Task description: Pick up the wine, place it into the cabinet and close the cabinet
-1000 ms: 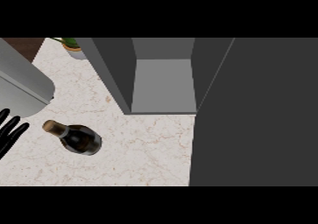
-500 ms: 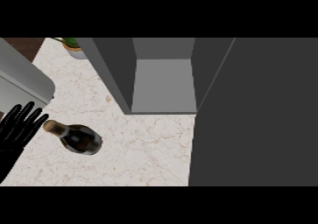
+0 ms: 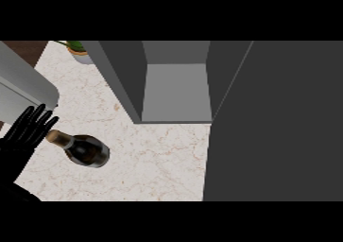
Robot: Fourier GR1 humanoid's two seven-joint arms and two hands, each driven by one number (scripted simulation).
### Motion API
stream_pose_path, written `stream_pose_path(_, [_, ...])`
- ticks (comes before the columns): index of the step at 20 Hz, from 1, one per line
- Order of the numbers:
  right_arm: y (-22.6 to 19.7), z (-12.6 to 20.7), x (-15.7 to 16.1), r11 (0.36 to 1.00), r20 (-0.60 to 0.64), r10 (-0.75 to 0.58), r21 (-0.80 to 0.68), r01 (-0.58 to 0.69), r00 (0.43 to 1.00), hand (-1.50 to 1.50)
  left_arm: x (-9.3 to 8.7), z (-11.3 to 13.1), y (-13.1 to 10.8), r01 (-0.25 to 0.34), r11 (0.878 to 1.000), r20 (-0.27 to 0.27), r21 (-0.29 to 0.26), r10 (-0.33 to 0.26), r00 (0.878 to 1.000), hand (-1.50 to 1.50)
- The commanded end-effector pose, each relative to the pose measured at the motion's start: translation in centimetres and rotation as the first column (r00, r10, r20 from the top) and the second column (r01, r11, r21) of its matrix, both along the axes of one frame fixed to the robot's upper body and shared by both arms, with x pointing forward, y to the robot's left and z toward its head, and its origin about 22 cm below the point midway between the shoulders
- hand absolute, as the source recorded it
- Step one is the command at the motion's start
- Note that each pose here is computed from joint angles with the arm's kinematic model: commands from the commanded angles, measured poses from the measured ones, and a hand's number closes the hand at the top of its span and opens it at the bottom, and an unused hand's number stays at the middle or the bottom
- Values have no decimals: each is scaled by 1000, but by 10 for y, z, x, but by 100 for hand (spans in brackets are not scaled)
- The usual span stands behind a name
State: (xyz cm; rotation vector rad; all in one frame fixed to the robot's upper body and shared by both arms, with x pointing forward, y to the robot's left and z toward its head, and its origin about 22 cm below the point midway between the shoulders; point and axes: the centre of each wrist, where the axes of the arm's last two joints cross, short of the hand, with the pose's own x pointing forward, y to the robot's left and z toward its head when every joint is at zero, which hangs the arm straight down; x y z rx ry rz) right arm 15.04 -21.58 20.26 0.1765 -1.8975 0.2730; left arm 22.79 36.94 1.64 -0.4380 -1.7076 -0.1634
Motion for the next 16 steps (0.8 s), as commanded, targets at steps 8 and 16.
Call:
stream_pose_path(8, [-6,19,-28,998,61,47,25,-49,997,-150,6,-55,-2,50,999,-29,-3,-50,998,-150])
stream_pose_path(16, [-14,0,-14,999,57,27,36,-29,998,-150,16,-66,-12,47,999,-56,-11,-48,997,-150])
